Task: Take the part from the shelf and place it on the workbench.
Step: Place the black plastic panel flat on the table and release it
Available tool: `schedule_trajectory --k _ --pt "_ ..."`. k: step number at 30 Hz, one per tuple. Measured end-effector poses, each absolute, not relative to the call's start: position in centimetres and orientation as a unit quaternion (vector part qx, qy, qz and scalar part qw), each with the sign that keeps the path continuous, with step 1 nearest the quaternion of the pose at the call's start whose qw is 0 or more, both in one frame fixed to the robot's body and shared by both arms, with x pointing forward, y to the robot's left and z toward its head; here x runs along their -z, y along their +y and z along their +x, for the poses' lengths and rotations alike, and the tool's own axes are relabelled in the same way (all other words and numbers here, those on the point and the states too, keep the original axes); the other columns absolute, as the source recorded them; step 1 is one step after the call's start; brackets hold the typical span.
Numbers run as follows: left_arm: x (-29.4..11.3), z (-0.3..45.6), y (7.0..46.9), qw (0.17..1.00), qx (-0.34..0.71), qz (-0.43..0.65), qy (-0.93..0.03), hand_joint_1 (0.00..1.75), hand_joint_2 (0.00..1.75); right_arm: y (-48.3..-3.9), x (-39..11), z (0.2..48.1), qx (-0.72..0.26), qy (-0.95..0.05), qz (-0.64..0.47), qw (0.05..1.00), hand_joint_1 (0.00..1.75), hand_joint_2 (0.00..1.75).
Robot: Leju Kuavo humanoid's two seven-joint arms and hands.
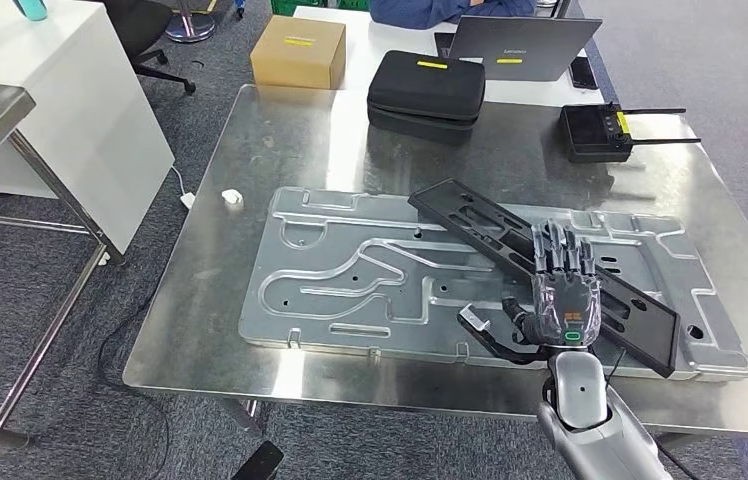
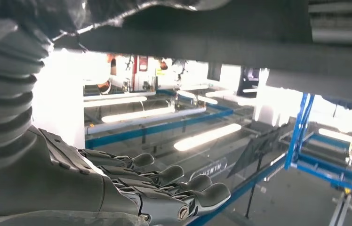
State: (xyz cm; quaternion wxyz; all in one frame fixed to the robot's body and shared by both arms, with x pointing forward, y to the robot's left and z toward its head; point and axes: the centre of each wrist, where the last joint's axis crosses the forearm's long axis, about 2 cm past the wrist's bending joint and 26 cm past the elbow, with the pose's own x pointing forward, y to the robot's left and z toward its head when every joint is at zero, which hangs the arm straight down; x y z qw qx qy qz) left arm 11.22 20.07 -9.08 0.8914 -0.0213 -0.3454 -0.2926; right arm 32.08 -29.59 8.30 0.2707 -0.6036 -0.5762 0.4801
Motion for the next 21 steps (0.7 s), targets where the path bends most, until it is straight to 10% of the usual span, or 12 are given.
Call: schedule_trajectory --k 14,18,21 --pt "9.1 11.1 20.2 0.892 0.289 -0.013 -0.346 0.00 0.00 -29.5 -7.5 30.1 -0.474 -0.583 -0.597 0.281 0.00 0.00" --pt "9.4 10.4 20.6 0.896 0.286 -0.008 -0.339 0.00 0.00 -29.8 -8.0 28.1 -0.451 -0.597 -0.600 0.283 0.00 1.75" --pt "9.4 10.4 20.9 0.895 0.284 -0.008 -0.343 0.00 0.00 -30.7 -8.9 27.2 -0.455 -0.612 -0.595 0.254 0.00 1.75"
